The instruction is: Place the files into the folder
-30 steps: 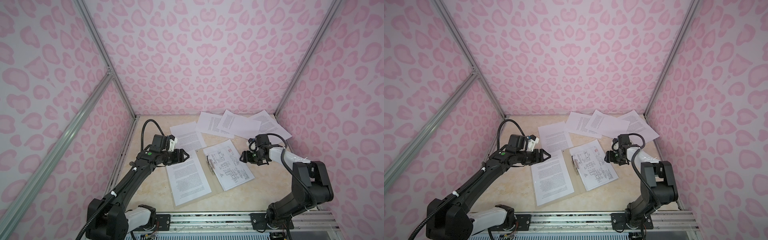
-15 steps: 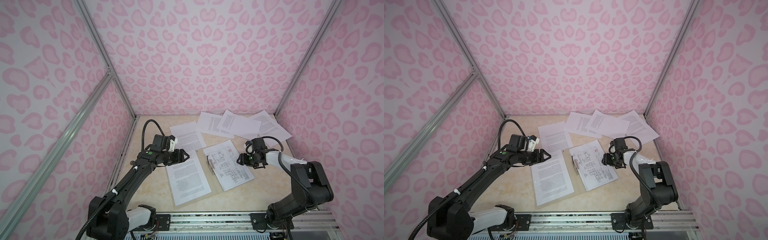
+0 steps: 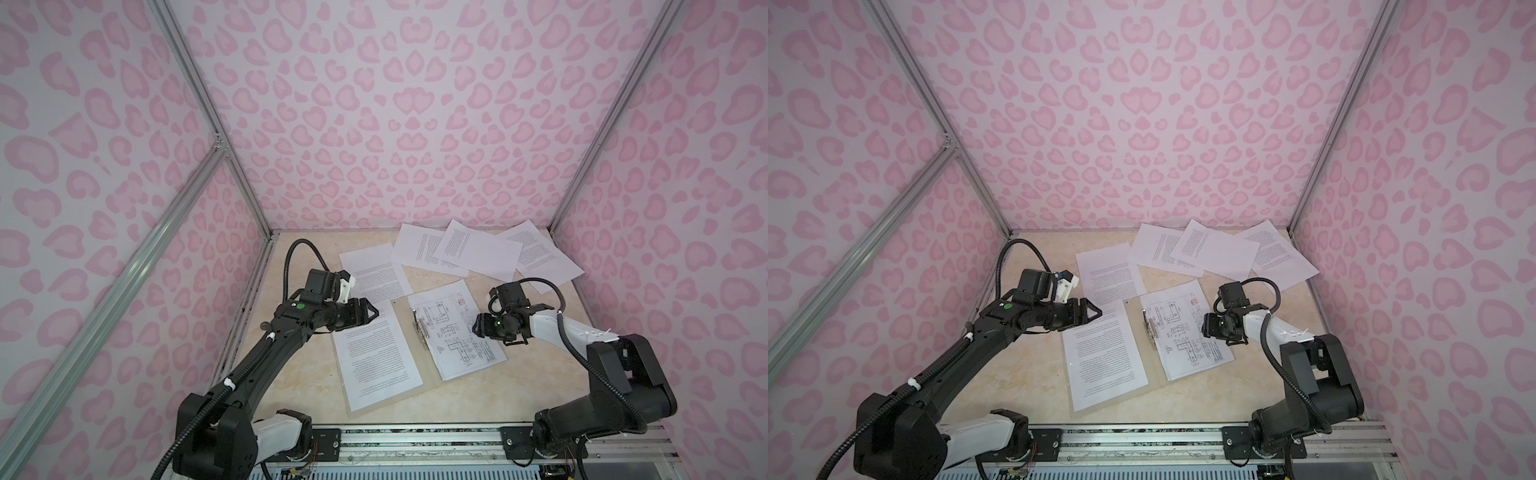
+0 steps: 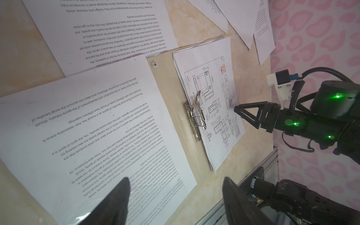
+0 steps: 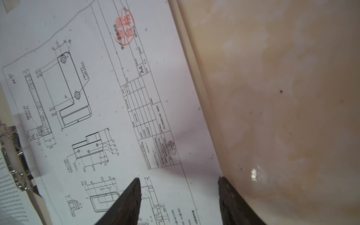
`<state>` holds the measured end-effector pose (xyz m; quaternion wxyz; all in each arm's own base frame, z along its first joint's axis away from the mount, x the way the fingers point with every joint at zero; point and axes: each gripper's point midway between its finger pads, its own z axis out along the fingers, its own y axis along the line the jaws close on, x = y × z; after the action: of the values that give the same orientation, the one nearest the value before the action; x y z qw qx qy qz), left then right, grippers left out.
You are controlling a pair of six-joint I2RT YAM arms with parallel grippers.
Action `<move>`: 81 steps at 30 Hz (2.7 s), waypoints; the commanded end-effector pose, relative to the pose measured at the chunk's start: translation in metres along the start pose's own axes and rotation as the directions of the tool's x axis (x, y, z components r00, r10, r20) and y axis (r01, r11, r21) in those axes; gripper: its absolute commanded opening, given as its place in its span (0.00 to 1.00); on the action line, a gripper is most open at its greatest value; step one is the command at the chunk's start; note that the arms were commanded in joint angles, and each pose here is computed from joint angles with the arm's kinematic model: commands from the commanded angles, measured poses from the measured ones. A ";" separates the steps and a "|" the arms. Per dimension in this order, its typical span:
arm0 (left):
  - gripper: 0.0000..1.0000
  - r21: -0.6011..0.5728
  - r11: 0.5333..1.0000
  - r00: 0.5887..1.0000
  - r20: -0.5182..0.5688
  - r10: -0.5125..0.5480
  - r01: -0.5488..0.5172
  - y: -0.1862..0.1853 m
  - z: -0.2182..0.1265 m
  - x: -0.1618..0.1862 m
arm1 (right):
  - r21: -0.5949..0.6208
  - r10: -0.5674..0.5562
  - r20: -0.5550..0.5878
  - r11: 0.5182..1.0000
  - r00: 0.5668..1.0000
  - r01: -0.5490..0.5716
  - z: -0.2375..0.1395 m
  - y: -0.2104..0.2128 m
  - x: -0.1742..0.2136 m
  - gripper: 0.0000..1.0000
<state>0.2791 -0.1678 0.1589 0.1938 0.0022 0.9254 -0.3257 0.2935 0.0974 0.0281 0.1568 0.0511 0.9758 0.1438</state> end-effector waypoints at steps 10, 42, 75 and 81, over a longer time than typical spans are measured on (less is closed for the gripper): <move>0.76 -0.019 1.000 0.999 -0.027 -0.021 0.021 0.008 0.006 0.006 | 0.019 -0.004 0.119 1.000 0.993 0.001 -0.015 0.002 -0.039 0.70; 0.77 -0.109 0.974 0.957 -0.190 -0.218 0.200 0.049 0.048 0.049 | -0.140 0.206 0.107 0.972 0.973 -0.190 -0.010 0.008 0.022 0.73; 0.94 -0.016 0.960 0.939 0.212 -0.269 0.278 0.184 0.118 -0.267 | -0.522 -0.153 0.059 0.837 0.986 0.161 0.104 0.224 -0.154 0.59; 0.93 0.042 0.945 0.930 0.172 -0.325 0.323 0.191 0.140 -0.275 | -0.543 -0.148 0.041 0.827 0.988 0.146 0.106 0.225 -0.150 0.59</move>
<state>0.6113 -0.0607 0.0523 0.2445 -0.1732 0.8923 -0.3377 0.4843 0.3153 0.0451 0.1820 -0.0703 0.8999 0.3900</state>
